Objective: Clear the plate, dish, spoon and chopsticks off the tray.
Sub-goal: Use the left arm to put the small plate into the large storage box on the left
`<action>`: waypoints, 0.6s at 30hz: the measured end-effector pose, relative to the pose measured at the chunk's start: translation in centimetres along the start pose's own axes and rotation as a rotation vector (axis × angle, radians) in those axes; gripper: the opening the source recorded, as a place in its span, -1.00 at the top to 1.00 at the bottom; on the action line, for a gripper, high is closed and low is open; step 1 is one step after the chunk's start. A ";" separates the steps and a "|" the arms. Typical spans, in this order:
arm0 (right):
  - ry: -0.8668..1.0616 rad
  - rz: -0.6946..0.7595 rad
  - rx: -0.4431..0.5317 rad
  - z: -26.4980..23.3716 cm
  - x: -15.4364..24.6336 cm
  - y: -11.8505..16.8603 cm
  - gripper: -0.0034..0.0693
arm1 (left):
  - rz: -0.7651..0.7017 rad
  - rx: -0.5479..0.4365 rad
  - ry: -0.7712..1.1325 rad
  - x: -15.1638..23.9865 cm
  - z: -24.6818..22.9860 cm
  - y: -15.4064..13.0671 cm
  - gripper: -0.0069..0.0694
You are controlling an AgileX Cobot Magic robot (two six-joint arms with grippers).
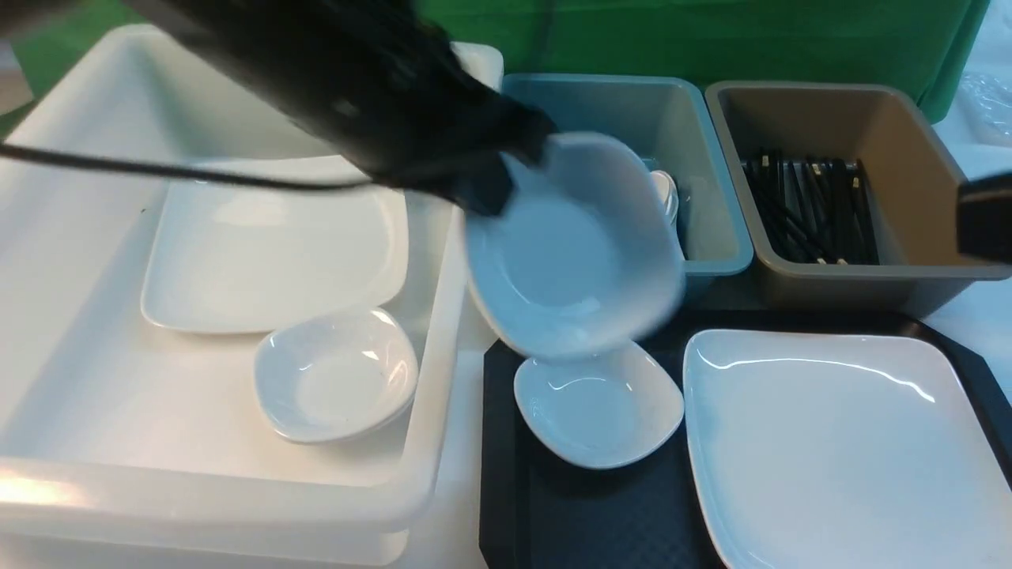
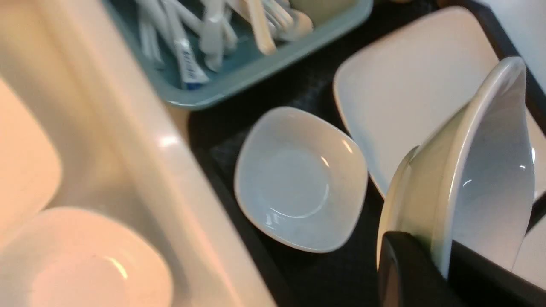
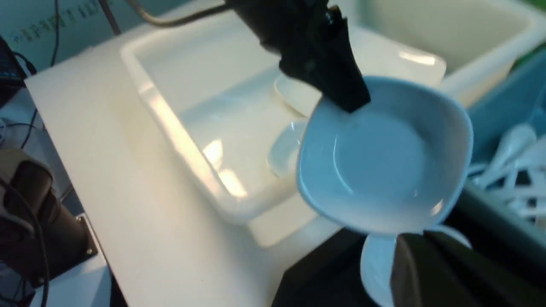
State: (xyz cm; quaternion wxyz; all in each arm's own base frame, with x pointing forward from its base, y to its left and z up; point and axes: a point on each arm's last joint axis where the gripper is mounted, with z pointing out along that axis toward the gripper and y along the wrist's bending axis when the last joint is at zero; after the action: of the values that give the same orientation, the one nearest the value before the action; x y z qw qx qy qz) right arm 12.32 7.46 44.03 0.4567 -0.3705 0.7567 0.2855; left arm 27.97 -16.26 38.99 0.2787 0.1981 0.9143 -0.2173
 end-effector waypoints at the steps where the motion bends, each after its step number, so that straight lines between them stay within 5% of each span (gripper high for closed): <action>1: 0.004 -0.011 -0.028 0.2 -0.4 0.1 0.84 | -0.042 -0.004 -0.022 -0.1 -0.9 1.5 0.73; 10: 0.118 -0.096 -0.252 6.0 -1.3 1.6 0.84 | -0.366 -0.083 -0.062 4.5 -2.6 10.9 0.73; 18: 0.263 -0.169 -0.165 13.9 -2.5 2.0 0.84 | -0.717 -0.147 -0.113 11.5 0.9 15.9 0.73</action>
State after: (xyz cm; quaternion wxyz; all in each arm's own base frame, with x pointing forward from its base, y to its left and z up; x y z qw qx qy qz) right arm 18.10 20.09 40.58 0.3445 -0.5031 0.7501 0.2562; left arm 27.21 -0.74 26.86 0.2482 -0.1677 0.9220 -0.2453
